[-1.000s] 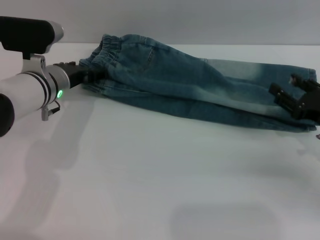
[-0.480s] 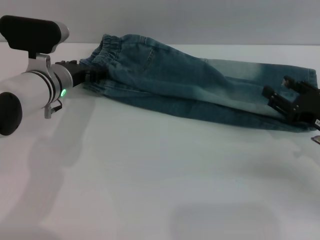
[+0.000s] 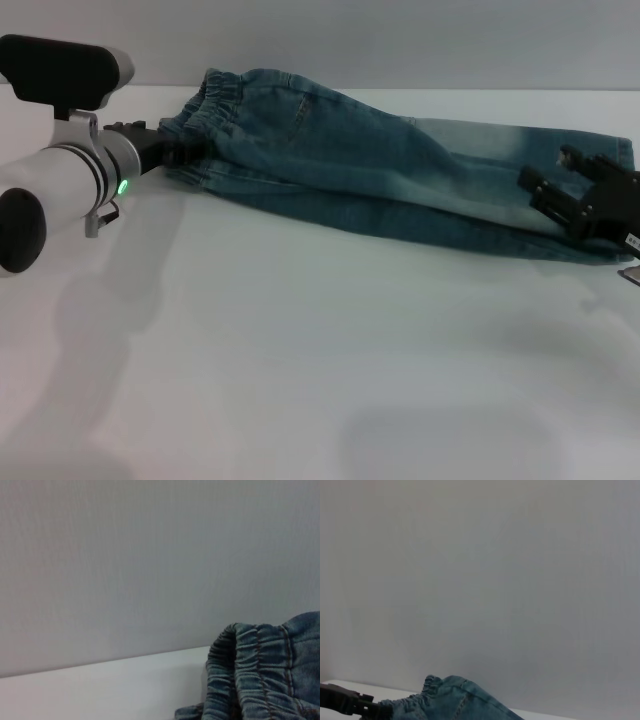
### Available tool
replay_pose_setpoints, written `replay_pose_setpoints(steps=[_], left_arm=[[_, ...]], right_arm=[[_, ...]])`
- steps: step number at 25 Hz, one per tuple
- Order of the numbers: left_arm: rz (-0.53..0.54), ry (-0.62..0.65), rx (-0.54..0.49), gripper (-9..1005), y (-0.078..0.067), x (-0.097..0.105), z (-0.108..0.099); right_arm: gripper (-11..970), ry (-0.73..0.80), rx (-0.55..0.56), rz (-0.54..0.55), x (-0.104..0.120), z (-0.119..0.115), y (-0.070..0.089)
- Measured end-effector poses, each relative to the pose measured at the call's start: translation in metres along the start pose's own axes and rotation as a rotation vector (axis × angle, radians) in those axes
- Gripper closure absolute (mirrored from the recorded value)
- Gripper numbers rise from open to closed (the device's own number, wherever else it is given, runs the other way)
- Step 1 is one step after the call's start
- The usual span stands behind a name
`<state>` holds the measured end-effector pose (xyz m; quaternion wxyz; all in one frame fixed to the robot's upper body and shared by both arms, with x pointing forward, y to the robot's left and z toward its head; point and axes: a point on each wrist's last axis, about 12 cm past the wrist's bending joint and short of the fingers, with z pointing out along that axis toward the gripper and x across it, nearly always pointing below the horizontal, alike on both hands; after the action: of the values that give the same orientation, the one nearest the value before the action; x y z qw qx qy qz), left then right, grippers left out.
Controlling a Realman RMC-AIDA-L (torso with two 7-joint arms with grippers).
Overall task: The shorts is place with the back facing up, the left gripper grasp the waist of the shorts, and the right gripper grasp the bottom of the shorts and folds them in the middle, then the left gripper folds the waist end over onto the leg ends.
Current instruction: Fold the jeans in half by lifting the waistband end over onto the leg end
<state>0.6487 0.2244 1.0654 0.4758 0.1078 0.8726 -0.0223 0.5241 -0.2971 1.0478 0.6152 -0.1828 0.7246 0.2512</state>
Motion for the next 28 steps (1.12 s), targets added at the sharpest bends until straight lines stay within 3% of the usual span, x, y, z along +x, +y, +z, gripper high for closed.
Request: replay_pose_setpoints(steps=[18, 24, 28], left_arm=[[-0.003, 0.089, 0.021, 136, -0.006, 0.004, 0.003], [0.054, 0.069, 0.055, 170, -0.016, 0.008, -0.003], [0.063, 0.056, 0.068, 365, -0.019, 0.009, -0.006]], right_arm=[[454, -0.017, -0.020, 0.031, -0.005, 0.002, 0.001], [463, -0.023, -0.028, 0.040, -0.008, 0.002, 0.000], [469, -0.030, -0.032, 0.050, -0.008, 0.000, 0.001]])
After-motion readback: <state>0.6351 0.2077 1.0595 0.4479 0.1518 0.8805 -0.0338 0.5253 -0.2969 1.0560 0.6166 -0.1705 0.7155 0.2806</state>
